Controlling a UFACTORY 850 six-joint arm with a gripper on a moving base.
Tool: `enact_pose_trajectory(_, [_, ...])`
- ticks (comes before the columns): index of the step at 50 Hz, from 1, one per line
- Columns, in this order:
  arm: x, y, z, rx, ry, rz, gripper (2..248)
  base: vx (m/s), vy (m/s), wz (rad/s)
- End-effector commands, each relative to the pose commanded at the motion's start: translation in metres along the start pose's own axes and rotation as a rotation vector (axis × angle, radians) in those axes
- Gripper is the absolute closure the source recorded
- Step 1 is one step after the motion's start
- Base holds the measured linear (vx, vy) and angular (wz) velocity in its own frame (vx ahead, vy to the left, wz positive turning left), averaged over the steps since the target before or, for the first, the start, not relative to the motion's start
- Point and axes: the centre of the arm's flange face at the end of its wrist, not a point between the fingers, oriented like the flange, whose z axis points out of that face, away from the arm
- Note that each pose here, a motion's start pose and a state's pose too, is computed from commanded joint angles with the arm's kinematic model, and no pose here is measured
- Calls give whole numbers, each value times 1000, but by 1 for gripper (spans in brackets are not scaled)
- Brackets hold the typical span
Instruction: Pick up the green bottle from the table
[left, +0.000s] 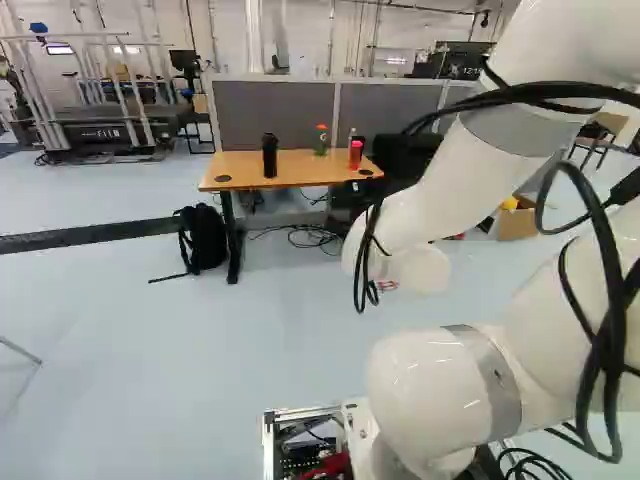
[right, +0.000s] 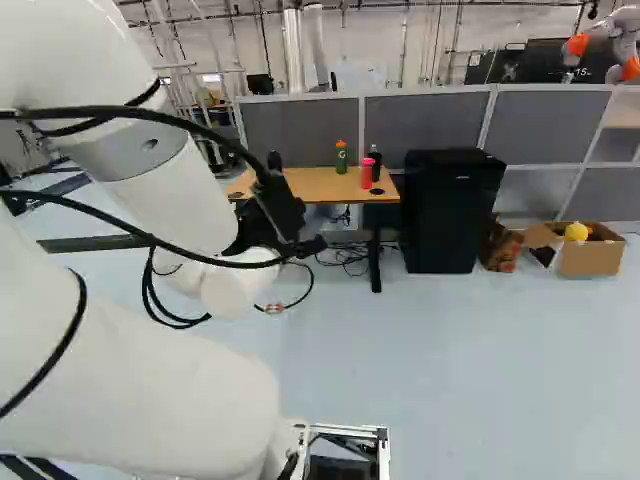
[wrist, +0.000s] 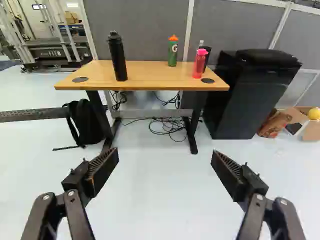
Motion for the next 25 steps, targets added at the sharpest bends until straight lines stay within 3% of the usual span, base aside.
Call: enact_pose_trajectory(25, [0,0,0,0,0,0,3,0,0,0])
